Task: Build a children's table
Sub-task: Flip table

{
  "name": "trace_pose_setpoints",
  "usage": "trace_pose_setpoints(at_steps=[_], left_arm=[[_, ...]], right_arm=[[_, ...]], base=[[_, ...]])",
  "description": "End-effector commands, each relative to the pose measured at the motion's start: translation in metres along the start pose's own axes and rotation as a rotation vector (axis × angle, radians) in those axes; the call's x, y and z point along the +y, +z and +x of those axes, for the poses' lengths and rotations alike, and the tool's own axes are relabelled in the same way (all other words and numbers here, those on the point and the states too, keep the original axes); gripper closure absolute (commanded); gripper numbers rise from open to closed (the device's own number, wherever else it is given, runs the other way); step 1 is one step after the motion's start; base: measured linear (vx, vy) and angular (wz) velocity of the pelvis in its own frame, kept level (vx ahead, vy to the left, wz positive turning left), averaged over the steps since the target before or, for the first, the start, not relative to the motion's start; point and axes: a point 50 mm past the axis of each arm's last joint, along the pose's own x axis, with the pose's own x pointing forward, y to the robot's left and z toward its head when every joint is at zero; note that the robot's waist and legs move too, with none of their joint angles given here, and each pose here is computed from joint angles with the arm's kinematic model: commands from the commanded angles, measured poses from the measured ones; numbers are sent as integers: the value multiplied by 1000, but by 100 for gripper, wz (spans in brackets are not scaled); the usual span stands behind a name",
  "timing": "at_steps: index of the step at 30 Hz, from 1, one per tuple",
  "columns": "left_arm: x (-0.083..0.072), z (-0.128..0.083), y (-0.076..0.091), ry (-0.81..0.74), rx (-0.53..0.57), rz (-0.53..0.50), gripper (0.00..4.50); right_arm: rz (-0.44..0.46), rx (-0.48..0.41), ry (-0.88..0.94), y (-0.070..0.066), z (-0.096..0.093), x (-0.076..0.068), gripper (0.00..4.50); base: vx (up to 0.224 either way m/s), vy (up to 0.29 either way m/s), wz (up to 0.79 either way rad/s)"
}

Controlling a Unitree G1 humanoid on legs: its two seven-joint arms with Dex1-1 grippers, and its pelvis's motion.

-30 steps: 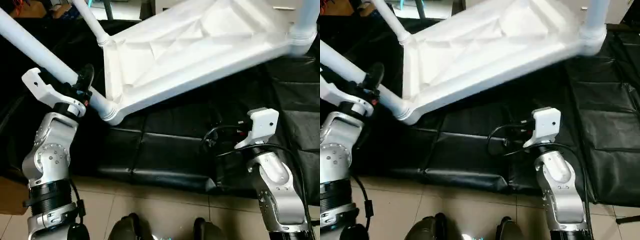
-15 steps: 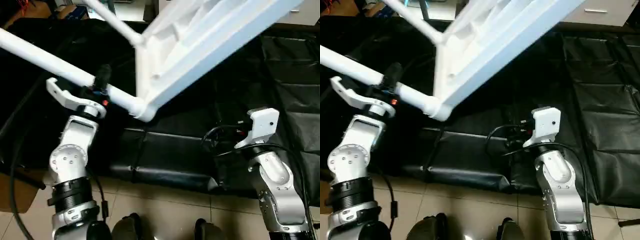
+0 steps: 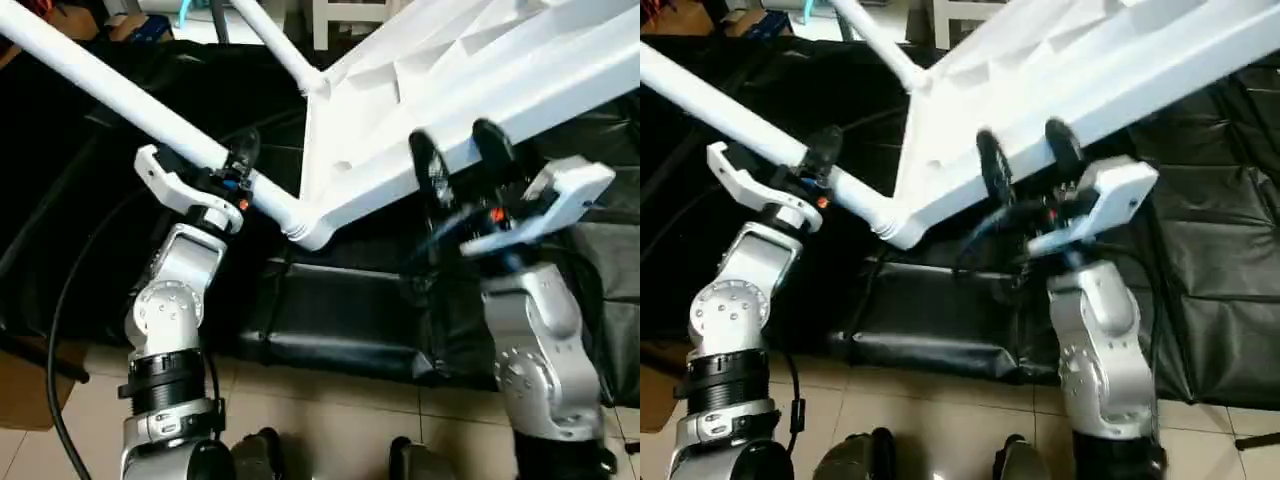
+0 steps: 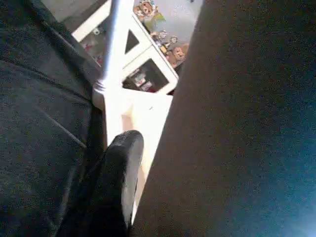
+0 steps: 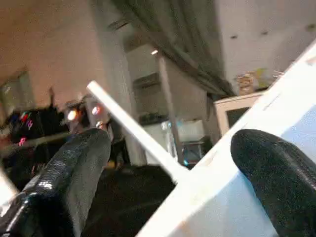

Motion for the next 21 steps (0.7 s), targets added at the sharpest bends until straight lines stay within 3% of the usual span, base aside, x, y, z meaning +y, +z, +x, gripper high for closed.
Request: trace_pose_setpoints(at_steps=[1, 4, 7, 21], left_arm=[[0, 0, -8, -12, 9, -101, 232], [2, -1, -7, 8, 2, -108, 232], [3, -1, -8, 16, 4, -107, 232], [8, 1, -8, 71, -18, -107, 232]], right_arm=[[24, 8, -105, 1, -3, -16, 0], [115, 10, -100, 0, -6, -13, 0], [137, 17, -95, -2, -10, -8, 0], [110, -11, -195, 6, -20, -4, 0]], base=[[0, 0, 0], [0, 0, 0], [0, 0, 0], [0, 0, 0]])
